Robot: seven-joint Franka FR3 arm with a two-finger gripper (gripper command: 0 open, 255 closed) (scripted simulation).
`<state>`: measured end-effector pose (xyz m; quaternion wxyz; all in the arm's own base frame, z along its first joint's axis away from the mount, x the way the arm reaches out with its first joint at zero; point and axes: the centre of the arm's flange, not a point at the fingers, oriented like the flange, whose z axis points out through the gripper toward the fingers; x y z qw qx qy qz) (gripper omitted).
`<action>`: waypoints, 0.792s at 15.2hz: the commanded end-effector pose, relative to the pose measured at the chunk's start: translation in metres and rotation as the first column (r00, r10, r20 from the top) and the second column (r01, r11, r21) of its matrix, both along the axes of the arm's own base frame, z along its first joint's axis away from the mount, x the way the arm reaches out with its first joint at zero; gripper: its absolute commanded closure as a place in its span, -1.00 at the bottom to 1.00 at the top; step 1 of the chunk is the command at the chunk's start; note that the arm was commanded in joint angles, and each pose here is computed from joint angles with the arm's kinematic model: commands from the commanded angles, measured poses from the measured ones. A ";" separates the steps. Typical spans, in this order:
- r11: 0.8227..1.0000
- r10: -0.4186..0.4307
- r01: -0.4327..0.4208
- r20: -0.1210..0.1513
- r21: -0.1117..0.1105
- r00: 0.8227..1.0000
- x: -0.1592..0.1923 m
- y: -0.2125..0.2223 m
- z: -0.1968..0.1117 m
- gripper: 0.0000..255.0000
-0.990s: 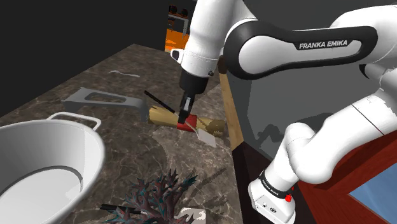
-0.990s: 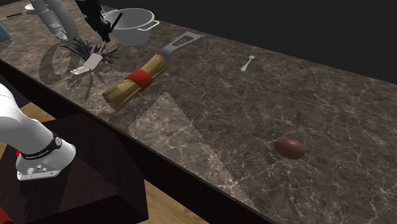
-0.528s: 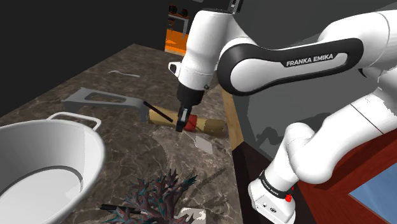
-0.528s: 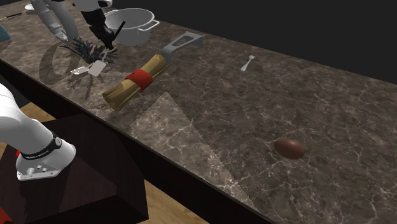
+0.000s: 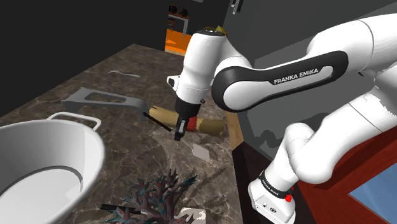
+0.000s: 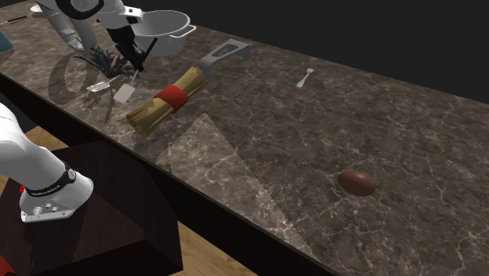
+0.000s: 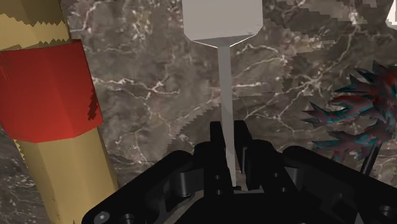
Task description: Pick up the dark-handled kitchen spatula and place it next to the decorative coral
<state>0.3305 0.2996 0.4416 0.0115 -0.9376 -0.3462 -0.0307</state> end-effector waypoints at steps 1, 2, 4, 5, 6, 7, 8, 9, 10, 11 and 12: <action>1.000 0.000 0.000 0.000 0.001 1.000 0.000 0.000 -0.011 1.00; 1.000 0.000 0.000 0.000 0.001 1.000 0.000 0.000 -0.016 1.00; 1.000 0.000 0.000 0.000 0.001 1.000 0.000 0.000 -0.026 1.00; 1.000 0.000 0.000 0.000 0.001 1.000 0.000 0.000 -0.032 1.00; 1.000 0.000 0.000 0.000 0.001 1.000 0.000 0.000 -0.037 1.00; 1.000 0.000 0.000 0.000 0.001 1.000 0.000 0.000 -0.042 1.00; 1.000 0.000 0.000 0.000 0.001 1.000 0.000 0.000 -0.048 1.00; 1.000 0.000 0.000 0.000 0.001 1.000 0.000 0.000 -0.053 1.00; 1.000 0.000 0.000 0.000 0.001 1.000 0.000 0.000 -0.058 1.00; 1.000 0.000 0.000 0.000 0.001 1.000 0.000 0.000 -0.063 1.00; 1.000 0.000 0.000 0.000 0.001 1.000 0.000 0.000 -0.069 1.00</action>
